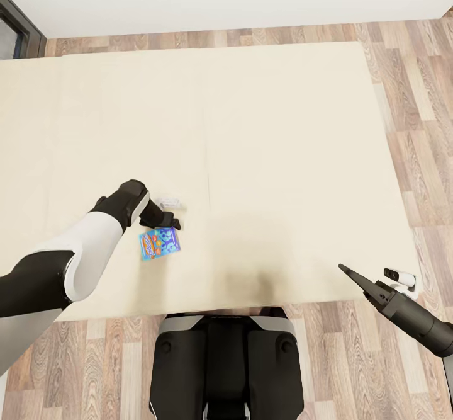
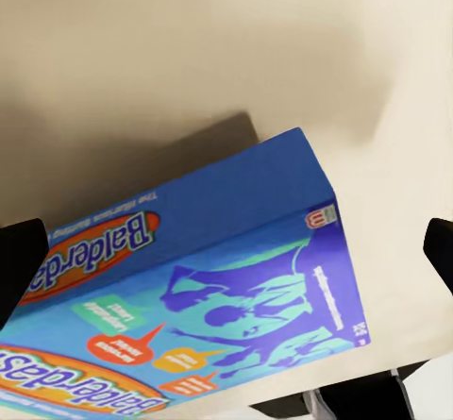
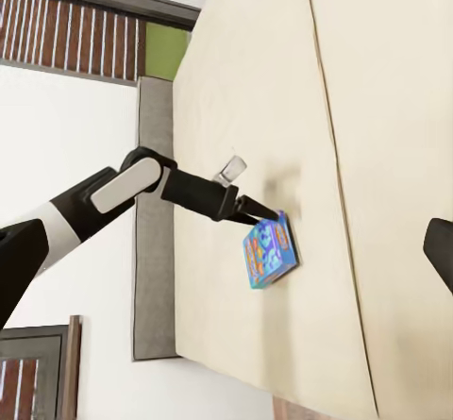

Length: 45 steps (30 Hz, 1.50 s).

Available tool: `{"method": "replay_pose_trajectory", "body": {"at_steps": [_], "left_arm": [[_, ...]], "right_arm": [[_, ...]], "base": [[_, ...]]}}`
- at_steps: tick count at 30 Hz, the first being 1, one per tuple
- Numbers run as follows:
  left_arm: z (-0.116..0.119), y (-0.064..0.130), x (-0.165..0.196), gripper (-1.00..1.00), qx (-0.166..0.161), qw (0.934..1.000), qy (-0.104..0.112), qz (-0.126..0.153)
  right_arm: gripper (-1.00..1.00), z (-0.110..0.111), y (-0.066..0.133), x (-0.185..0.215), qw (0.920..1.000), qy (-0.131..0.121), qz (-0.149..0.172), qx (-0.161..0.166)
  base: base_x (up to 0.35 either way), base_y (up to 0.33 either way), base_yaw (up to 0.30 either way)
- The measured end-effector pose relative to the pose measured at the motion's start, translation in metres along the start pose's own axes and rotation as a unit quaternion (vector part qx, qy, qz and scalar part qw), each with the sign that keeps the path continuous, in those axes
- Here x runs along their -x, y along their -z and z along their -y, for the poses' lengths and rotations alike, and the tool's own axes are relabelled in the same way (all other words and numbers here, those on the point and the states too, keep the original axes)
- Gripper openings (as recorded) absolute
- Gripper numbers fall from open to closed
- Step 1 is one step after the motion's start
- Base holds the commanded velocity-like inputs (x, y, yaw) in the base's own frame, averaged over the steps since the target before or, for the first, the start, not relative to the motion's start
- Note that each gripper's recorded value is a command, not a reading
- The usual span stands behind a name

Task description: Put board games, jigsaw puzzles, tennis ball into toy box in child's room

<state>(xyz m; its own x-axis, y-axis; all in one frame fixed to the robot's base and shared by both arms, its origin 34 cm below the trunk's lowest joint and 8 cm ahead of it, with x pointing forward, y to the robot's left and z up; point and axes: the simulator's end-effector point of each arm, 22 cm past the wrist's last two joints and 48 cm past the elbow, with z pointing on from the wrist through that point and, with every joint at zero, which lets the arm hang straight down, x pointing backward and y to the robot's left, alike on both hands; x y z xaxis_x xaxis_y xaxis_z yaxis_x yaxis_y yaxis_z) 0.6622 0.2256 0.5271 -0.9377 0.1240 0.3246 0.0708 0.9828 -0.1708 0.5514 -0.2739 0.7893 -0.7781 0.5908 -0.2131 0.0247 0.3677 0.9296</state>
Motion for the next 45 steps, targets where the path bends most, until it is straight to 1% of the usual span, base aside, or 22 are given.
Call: {"method": "replay_pose_trajectory", "body": {"at_steps": [8, 18, 26, 45], "left_arm": [[0.000, -0.005, -0.002, 1.00, 0.000, 0.9999, -0.005, 0.009], [0.001, 0.000, -0.002, 1.00, 0.000, 0.9999, -0.007, 0.015], [0.002, -0.004, -0.010, 1.00, -0.001, 0.9999, -0.006, 0.009], [0.003, -0.001, -0.013, 1.00, -0.001, 0.9999, -0.007, 0.012]], "right_arm": [[1.00, -0.001, 0.000, 0.001, 1.0000, 0.000, 0.001, 0.002], [1.00, -0.007, 0.000, 0.004, 1.0000, 0.005, 0.003, 0.006], [1.00, -0.009, 0.000, 0.005, 0.9999, 0.006, 0.004, 0.007], [1.00, -0.014, 0.000, 0.009, 0.9999, 0.011, 0.006, 0.010]], "base": [[0.000, 0.000, 0.000], [0.000, 0.000, 0.000], [0.000, 0.000, 0.000], [0.000, 0.000, 0.000]]}}
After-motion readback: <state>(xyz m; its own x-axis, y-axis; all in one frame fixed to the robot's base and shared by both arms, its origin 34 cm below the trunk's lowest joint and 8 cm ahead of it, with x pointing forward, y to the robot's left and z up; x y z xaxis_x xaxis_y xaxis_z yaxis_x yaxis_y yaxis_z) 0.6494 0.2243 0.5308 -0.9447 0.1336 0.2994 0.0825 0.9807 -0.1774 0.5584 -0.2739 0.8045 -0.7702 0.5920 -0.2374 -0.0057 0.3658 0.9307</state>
